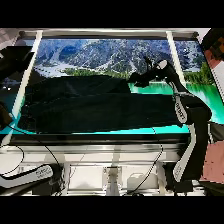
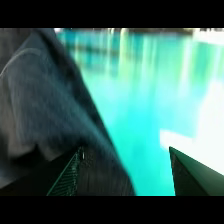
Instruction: Fold the clothes and pants, and hang the long-sleeved shirts on hangers.
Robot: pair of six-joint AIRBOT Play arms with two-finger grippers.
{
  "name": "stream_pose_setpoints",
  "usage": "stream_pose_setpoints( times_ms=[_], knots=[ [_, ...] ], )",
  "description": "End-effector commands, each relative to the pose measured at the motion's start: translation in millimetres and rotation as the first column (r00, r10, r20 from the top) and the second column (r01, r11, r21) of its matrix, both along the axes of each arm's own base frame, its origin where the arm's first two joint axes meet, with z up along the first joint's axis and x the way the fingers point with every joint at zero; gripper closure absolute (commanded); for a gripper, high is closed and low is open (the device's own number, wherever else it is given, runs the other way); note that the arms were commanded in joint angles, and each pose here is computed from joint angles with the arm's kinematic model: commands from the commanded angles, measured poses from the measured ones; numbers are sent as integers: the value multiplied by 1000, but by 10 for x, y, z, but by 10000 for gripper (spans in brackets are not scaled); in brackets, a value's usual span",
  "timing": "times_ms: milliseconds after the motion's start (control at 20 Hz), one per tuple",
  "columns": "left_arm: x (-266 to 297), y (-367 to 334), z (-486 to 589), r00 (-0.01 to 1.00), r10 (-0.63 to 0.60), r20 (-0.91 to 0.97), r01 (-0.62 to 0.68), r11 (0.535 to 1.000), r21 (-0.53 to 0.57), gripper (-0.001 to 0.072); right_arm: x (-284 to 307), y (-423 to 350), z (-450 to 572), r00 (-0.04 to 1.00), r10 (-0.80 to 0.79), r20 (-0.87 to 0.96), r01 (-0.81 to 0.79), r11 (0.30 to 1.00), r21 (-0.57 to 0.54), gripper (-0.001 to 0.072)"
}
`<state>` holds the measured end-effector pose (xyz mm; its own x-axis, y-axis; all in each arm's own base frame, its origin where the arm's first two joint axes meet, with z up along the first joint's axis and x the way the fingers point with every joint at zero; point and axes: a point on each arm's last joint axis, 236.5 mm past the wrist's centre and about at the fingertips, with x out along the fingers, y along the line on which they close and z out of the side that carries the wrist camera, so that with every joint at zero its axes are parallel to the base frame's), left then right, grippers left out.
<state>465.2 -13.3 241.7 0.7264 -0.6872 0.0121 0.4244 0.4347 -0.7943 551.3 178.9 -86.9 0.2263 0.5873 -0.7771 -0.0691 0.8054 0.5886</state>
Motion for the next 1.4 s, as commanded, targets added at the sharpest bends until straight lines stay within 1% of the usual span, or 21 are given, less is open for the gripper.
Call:
stream_pose_setpoints(
  times_ms=[0, 100, 200, 300, 450, 550, 700, 750, 800, 850, 900, 950, 1000, 1100, 1150, 1350],
  knots=[
    [-30, -299, 47, 997, -68, 36, 68, 998, 12, 268, 205, 45, -41, 996, -25, 91, 27, 999, -21, 90],
    [-42, -419, 48, 995, -94, 39, 93, 996, 14, 268, 116, 138, -6, 998, 5, 63, -5, 1000, 11, 90],
    [-55, -515, 47, 993, -115, 38, 114, 993, 15, 268, 5, 213, 54, 996, 75, 51, -76, 997, 12, 91],
    [-65, -579, 48, 991, -129, 39, 128, 992, 14, 269, -7, 268, 168, 992, 112, 66, -113, 993, 16, 158],
    [-68, -598, 48, 990, -133, 38, 132, 991, 14, 269, -75, 366, 333, 986, 157, 62, -160, 986, 38, 163],
    [-68, -598, 48, 990, -133, 38, 132, 991, 14, 294, -222, 377, 339, 978, 207, 21, -208, 978, 34, 162],
    [-68, -598, 48, 990, -133, 38, 132, 991, 14, 295, -209, 258, 419, 978, 209, 23, -210, 978, 22, 162],
    [-68, -598, 48, 990, -133, 38, 132, 991, 14, 295, -154, 215, 497, 980, 195, 39, -197, 980, 33, 161],
    [-68, -598, 48, 990, -133, 38, 132, 991, 14, 295, -144, 212, 588, 981, 189, 44, -192, 979, 69, 161],
    [-68, -596, 48, 990, -133, 38, 132, 991, 14, 294, -198, 252, 675, 978, 205, 39, -208, 970, 125, 160],
    [-68, -598, 47, 990, -133, 38, 133, 991, 14, 294, -292, 297, 711, 968, 249, 35, -252, 956, 152, 159],
    [-68, -598, 48, 990, -133, 38, 132, 991, 14, 295, -362, 309, 691, 958, 285, 30, -286, 948, 142, 159],
    [-68, -598, 48, 990, -133, 38, 132, 991, 14, 295, -383, 300, 626, 954, 299, 22, -299, 948, 106, 159],
    [-72, -601, 48, 990, -135, 38, 134, 991, 14, 295, -314, 226, 447, 953, 300, 30, -300, 954, -5, 158],
    [-75, -604, 50, 990, -137, 39, 136, 991, 13, 294, -304, 236, 396, 952, 303, 30, -303, 953, -18, 154],
    [-81, -608, 46, 989, -140, 38, 139, 990, 14, 295, -375, 379, 184, 945, 328, -4, -328, 945, -6, 153]
  ],
)
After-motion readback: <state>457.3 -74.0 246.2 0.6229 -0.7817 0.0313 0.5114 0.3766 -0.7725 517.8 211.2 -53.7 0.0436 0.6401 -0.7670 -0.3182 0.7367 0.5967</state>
